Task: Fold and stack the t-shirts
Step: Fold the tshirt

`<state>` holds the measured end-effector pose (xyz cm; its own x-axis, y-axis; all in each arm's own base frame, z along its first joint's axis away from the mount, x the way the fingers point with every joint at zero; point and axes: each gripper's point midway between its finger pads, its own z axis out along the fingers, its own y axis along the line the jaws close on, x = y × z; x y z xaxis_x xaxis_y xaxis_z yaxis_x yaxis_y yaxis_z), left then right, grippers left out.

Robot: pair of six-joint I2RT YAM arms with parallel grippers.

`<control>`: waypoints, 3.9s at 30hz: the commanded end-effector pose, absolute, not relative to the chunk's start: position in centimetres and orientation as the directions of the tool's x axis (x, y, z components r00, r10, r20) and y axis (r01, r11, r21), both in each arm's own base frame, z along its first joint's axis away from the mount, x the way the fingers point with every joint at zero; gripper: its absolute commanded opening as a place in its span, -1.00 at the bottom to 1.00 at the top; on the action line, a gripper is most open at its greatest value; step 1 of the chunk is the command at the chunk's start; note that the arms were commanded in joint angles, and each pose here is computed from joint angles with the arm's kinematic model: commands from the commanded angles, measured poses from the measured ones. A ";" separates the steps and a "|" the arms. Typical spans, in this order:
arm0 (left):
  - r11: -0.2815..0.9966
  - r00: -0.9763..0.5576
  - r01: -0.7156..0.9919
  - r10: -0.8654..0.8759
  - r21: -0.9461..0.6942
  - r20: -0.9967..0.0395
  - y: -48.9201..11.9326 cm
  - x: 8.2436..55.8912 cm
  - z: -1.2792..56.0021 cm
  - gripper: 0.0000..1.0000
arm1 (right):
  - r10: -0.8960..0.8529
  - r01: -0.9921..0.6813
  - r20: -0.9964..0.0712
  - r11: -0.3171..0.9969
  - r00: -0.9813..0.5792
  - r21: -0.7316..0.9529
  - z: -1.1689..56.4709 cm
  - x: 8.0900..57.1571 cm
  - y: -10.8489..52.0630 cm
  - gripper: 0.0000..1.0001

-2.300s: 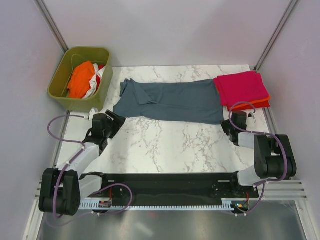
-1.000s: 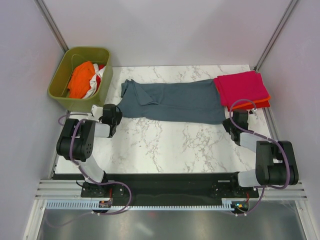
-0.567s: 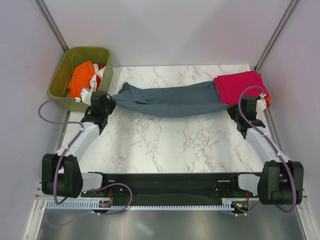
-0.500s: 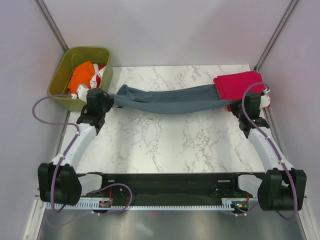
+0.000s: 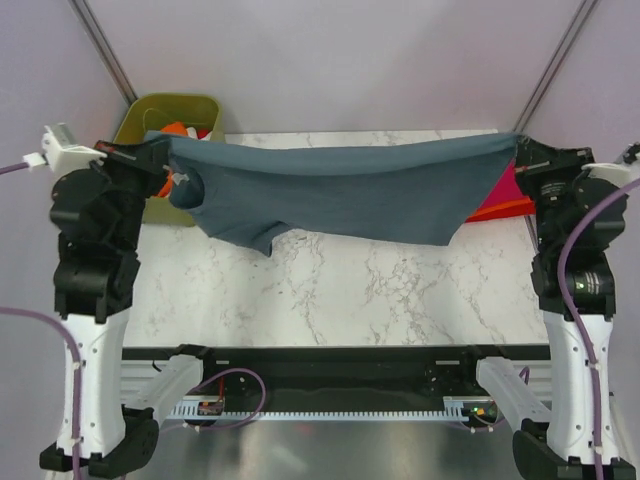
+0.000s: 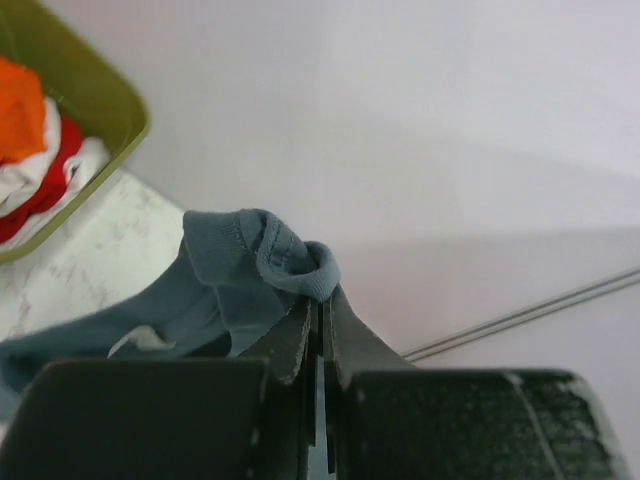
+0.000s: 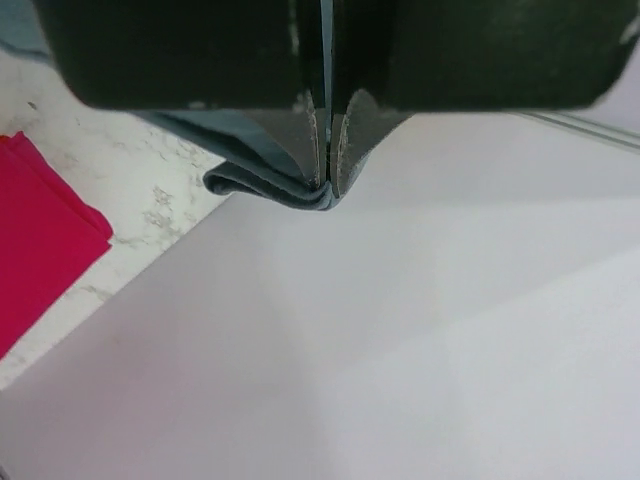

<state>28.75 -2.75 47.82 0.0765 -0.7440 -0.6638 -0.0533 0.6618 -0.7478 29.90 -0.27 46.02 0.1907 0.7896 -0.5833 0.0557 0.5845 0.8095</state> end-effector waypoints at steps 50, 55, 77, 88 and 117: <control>0.536 -0.168 0.061 -0.826 -0.842 -0.538 -4.1 54.6 33.7 -0.95 | 0.912 0.087 -0.317 0.349 -0.259 0.933 28.7 54.0 0.9 -1.00; 0.533 -0.239 -0.032 -0.826 -0.846 -0.511 -4.5 51.5 26.7 -0.95 | 0.899 0.225 -0.297 0.378 -0.321 0.898 20.9 51.9 1.1 -1.00; 0.568 -0.245 -0.324 -0.823 -0.757 -0.513 -2.7 32.4 15.4 -0.95 | 0.812 0.471 -0.380 0.572 -0.443 0.672 7.0 34.1 1.5 -1.00; 0.484 -0.240 -0.516 -0.873 -0.706 -0.424 -2.2 23.7 6.9 -0.31 | 0.821 0.591 -0.443 0.568 -0.359 0.573 5.5 25.8 -0.1 -0.70; 0.846 -0.491 -0.140 -0.511 -0.515 -0.706 -9.8 33.9 17.0 0.86 | 0.489 0.431 -0.640 0.864 -0.593 0.261 6.1 36.2 0.8 -0.09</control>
